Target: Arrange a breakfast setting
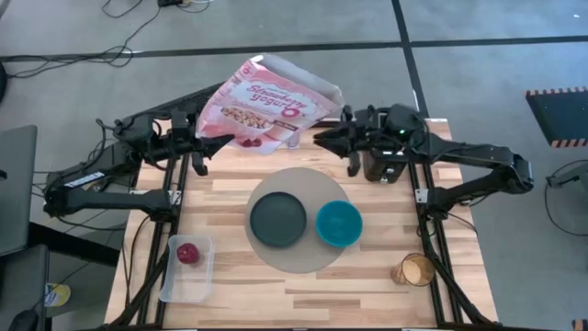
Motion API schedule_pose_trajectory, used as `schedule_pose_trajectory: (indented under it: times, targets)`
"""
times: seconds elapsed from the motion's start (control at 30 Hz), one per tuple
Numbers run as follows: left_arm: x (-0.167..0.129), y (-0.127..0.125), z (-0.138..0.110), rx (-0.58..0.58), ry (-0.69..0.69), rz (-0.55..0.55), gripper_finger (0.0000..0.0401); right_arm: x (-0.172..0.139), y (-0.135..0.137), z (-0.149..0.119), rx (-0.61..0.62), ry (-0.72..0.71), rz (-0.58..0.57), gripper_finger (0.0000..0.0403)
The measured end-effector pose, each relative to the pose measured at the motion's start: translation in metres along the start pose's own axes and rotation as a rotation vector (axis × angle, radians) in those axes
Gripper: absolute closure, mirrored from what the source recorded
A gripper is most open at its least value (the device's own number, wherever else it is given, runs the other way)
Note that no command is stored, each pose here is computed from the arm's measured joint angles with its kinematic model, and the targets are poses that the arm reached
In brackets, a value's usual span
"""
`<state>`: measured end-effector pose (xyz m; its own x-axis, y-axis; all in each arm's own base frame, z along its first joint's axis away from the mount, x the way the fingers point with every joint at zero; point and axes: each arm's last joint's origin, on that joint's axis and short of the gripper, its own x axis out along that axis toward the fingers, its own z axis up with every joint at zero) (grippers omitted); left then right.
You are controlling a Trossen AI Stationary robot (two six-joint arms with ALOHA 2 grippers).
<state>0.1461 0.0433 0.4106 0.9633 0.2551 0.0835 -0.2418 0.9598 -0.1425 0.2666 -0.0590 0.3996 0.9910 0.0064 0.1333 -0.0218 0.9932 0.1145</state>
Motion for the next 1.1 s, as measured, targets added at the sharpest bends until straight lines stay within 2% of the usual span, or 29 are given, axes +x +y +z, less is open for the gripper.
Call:
schedule_pose_trajectory:
  times: [0.07, 0.1, 0.3, 0.5, 0.63, 0.8, 1.0, 1.1]
  targets:
    - [0.001, 0.000, 0.000, -0.012, -0.001, -0.010, 0.0266, 0.006, 0.000, -0.002, -0.033, -0.034, -0.002, 0.0380]
    - [0.002, 0.000, 0.001, -0.014, -0.016, -0.015, 0.0266, 0.009, 0.000, -0.002, -0.037, -0.046, 0.001, 0.0385]
    - [0.003, -0.001, 0.002, -0.023, -0.025, -0.016, 0.0266, 0.013, 0.000, 0.001, -0.035, -0.070, -0.018, 0.0358]
    - [0.003, -0.001, 0.002, -0.030, -0.027, -0.017, 0.0266, 0.013, -0.001, 0.009, -0.089, -0.097, -0.039, 0.0386]
    - [0.005, 0.000, 0.002, -0.032, -0.027, -0.017, 0.0266, 0.014, -0.002, 0.008, -0.092, -0.103, -0.045, 0.0386]
    - [0.010, 0.000, 0.000, -0.032, -0.019, -0.018, 0.0266, 0.020, -0.004, 0.007, -0.084, -0.137, -0.041, 0.0367]
    - [0.017, 0.000, -0.003, -0.035, 0.002, -0.036, 0.0266, 0.027, -0.006, 0.005, -0.090, -0.187, -0.036, 0.0385]
    - [0.018, 0.000, -0.005, -0.034, 0.015, -0.034, 0.0266, 0.028, -0.006, 0.003, -0.084, -0.188, -0.032, 0.0381]
